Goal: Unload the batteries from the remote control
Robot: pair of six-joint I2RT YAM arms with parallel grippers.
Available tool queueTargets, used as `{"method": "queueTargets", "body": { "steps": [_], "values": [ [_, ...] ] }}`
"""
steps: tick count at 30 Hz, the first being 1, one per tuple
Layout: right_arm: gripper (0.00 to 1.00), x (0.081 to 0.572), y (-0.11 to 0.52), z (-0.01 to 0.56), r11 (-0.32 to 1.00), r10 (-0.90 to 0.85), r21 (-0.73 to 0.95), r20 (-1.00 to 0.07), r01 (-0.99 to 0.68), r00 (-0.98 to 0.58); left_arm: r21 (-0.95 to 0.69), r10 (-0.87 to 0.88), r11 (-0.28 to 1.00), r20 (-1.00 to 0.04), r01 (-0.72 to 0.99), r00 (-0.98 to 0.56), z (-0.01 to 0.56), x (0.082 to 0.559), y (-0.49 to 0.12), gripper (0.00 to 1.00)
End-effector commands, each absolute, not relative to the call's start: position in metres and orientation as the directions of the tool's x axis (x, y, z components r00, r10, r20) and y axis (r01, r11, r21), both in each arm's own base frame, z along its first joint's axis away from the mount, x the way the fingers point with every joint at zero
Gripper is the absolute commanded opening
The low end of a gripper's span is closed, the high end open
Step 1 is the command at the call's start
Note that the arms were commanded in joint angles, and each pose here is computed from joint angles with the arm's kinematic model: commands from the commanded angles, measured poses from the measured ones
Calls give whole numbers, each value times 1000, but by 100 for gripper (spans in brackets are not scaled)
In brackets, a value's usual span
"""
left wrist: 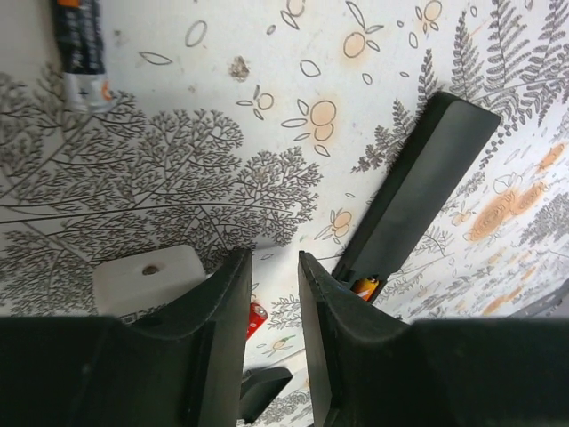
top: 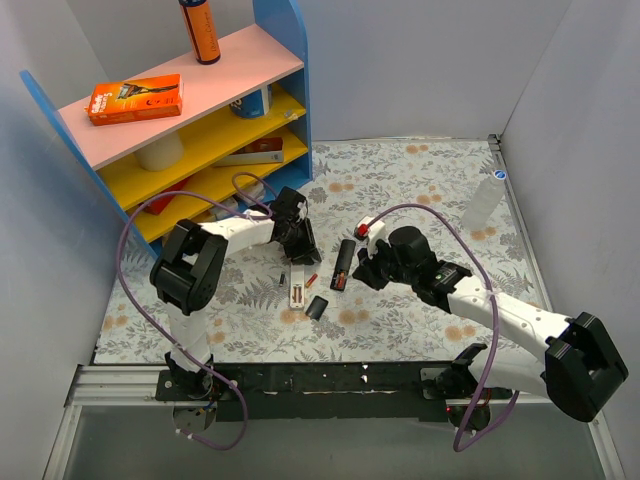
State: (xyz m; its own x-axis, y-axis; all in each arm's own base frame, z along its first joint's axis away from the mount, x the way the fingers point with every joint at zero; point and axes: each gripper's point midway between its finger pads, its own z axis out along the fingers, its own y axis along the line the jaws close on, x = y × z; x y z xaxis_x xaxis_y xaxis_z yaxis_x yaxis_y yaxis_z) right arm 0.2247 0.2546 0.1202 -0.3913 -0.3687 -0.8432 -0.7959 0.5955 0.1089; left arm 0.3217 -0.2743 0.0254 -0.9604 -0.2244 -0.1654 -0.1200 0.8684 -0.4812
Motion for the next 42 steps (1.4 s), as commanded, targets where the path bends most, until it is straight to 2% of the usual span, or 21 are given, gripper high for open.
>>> {"method": "queueTargets", "body": {
  "steps": [1, 7, 8, 12, 17, 23, 32, 38, 42],
  "values": [
    [1, 217, 249, 115, 603, -406, 123, -803, -788, -436, -478, -237, 876, -299, -70, -924, 66, 342, -268, 28],
    [1, 224, 231, 109, 684, -430, 84, -756, -725, -494, -501, -248, 865, -357, -39, -901, 91, 351, -270, 30],
    [1, 222, 220, 104, 712, -453, 62, -721, -700, -524, -505, -247, 863, -366, -32, -897, 94, 352, -270, 30],
    [1, 228, 203, 116, 762, -461, 1, -701, -647, -544, -511, -251, 859, -391, -18, -886, 102, 356, -270, 31],
    [1, 233, 193, 123, 785, -459, -39, -706, -618, -539, -517, -242, 856, -384, -9, -891, 100, 356, -273, 31],
    [1, 241, 165, 113, 854, -441, -114, -676, -507, -591, -520, -209, 854, -377, 19, -902, 89, 356, -278, 33],
    [1, 257, 177, 123, 865, -362, -56, -758, -499, -543, -562, -167, 826, -329, 51, -929, 71, 365, -300, 34],
    [1, 266, 182, 121, 864, -349, -36, -762, -502, -546, -562, -153, 826, -307, 49, -939, 58, 380, -311, 34],
    [1, 272, 186, 126, 866, -332, -26, -776, -499, -537, -558, -131, 829, -265, 42, -955, 43, 372, -313, 33]
  ]
}}
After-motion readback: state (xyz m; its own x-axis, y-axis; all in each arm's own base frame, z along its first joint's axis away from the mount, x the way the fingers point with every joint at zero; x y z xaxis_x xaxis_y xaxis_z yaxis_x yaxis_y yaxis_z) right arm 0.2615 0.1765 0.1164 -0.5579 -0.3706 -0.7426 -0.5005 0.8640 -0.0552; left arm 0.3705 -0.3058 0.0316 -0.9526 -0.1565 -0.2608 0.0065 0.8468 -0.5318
